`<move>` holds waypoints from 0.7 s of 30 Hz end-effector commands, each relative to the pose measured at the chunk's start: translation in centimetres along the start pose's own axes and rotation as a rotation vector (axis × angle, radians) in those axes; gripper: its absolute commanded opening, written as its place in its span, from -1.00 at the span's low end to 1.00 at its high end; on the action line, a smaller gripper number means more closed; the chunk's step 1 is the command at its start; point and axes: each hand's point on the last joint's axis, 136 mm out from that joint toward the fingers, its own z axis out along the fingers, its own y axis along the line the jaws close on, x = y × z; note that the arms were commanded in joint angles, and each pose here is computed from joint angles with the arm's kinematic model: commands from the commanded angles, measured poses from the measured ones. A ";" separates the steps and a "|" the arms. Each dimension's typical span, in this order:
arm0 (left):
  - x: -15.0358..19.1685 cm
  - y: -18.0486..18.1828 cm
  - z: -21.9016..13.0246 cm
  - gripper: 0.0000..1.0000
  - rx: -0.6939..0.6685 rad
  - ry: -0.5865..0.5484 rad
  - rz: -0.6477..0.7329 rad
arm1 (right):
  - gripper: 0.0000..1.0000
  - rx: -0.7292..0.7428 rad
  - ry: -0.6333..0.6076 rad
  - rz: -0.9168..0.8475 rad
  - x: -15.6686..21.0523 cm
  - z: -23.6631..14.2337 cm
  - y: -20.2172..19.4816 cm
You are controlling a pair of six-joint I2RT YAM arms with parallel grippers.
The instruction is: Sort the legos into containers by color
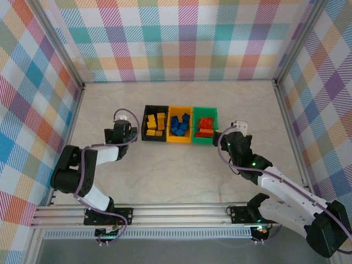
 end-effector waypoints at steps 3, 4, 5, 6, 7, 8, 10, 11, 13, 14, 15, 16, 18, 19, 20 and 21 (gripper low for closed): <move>-1.8 0.1 -0.6 0.99 0.102 -0.127 -0.081 | 0.99 -0.007 -0.060 -0.018 -0.7 1.4 0.0; -1.7 0.1 -0.5 1.00 0.126 -0.121 -0.091 | 0.99 0.002 -0.065 -0.016 -0.8 1.7 -0.3; -1.6 0.0 -0.5 1.00 0.146 -0.118 -0.097 | 1.00 0.012 -0.066 -0.022 -0.8 2.0 -0.6; -1.6 -0.2 -0.6 0.99 0.173 -0.128 -0.096 | 0.99 0.020 -0.070 -0.029 -0.9 2.2 -0.8; -1.5 -0.6 -0.8 1.00 0.213 -0.138 -0.096 | 0.99 0.032 -0.079 -0.042 -1.2 2.5 -1.2; -1.0 -1.0 -0.9 1.00 0.260 -0.155 -0.093 | 0.99 0.046 -0.093 -0.059 -1.7 2.7 -1.6; -0.4 -0.8 -1.0 1.00 0.248 -0.178 -0.096 | 0.99 0.077 -0.125 -0.079 -2.8 3.0 -2.6; -0.8 -0.8 -0.9 0.99 0.239 -0.174 -0.098 | 0.99 0.097 -0.140 -0.087 -3.3 3.2 -3.3; -0.6 0.1 -0.8 1.00 0.192 -0.170 -0.123 | 0.99 0.140 -0.152 -0.120 -3.5 3.8 -4.8; -0.7 0.4 -0.8 1.00 0.181 -0.184 -0.134 | 0.99 0.162 -0.149 -0.132 -3.4 4.2 -5.7; -0.6 0.7 -0.8 1.00 0.157 -0.178 -0.145 | 0.99 0.179 -0.142 -0.142 -3.1 4.8 -6.5; -0.7 0.9 -0.7 1.00 0.150 -0.184 -0.147 | 0.99 0.173 -0.124 -0.159 -2.4 5.6 -7.1; -0.6 0.9 -0.8 1.00 0.150 -0.184 -0.146 | 1.00 0.188 -0.101 -0.148 -1.2 7.0 -8.6; -0.6 0.9 -0.8 1.00 0.151 -0.181 -0.146 | 0.99 0.177 -0.093 -0.137 -0.4 7.7 -9.1; -0.7 0.9 -0.8 1.00 0.150 -0.184 -0.146 | 0.99 0.166 -0.103 -0.127 0.1 8.2 -9.4; -0.6 0.9 -0.8 1.00 0.150 -0.184 -0.146 | 0.99 0.153 -0.132 -0.115 0.1 8.6 -9.6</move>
